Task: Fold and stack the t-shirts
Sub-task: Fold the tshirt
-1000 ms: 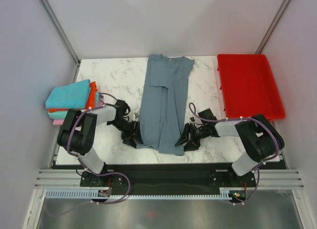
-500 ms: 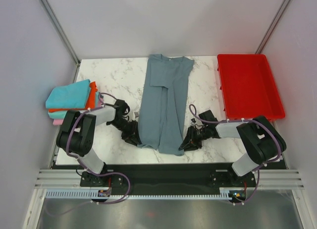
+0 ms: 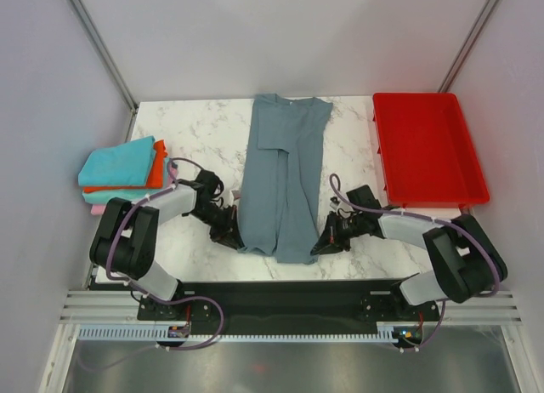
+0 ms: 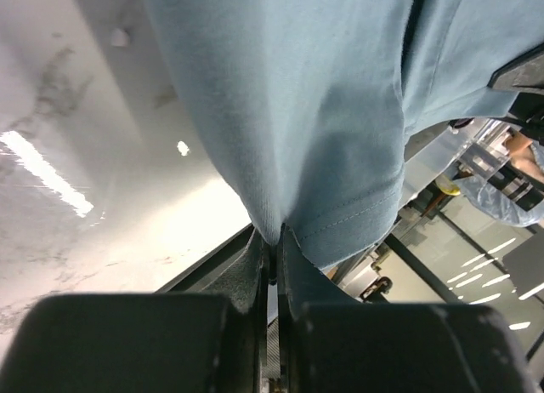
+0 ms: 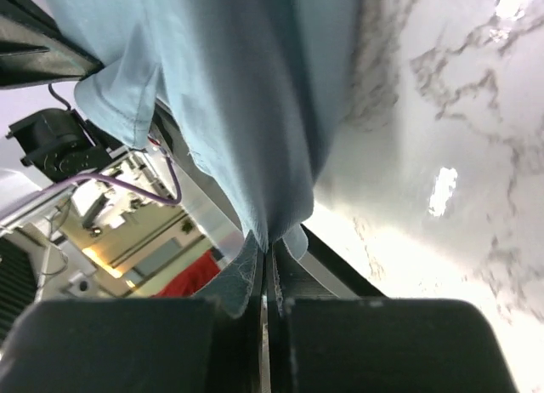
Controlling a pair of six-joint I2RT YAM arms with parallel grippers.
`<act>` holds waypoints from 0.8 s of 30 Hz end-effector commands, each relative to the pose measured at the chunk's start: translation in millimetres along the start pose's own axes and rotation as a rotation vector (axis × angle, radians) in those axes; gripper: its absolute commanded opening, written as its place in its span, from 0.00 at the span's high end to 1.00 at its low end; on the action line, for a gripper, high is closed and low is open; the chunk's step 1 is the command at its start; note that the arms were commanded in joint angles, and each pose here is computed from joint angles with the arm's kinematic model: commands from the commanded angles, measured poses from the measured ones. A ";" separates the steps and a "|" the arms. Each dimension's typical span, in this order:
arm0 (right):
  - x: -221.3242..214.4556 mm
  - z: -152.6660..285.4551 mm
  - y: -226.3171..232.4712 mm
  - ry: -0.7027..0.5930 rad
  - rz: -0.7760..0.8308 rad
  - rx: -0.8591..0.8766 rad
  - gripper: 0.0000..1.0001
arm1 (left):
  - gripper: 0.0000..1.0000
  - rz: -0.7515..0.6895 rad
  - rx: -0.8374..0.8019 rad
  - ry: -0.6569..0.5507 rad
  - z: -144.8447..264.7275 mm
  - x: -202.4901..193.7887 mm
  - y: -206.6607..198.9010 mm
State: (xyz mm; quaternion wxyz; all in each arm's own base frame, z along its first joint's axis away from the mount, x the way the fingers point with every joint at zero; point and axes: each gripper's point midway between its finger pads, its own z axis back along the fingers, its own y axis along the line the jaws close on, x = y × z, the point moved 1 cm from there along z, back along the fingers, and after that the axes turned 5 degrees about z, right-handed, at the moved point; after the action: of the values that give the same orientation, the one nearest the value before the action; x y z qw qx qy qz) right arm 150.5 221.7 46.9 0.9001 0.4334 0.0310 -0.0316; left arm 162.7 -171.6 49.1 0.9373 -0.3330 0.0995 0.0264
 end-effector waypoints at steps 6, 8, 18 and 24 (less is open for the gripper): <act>27.5 45.5 35.9 -0.134 0.236 0.020 1.00 | 0.98 -0.175 -0.069 -0.045 21.5 4.6 -42.2; 39.7 58.1 41.3 -0.174 0.254 0.019 1.00 | 0.98 -0.222 -0.074 -0.064 28.0 11.6 -51.8; 119.9 89.1 72.5 -0.367 0.308 0.051 1.00 | 0.98 -0.404 -0.009 -0.177 58.1 87.1 -94.4; 190.3 85.1 87.1 -0.417 0.379 0.050 1.00 | 0.98 -0.426 0.066 -0.245 61.1 159.8 -102.9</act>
State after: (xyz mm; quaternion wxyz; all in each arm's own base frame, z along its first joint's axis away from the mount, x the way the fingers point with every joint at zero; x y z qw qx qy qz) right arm 308.7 197.7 137.4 0.8808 0.4377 -0.1801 0.0154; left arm 319.3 -223.8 134.9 0.9288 -0.3426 -0.0729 -0.1208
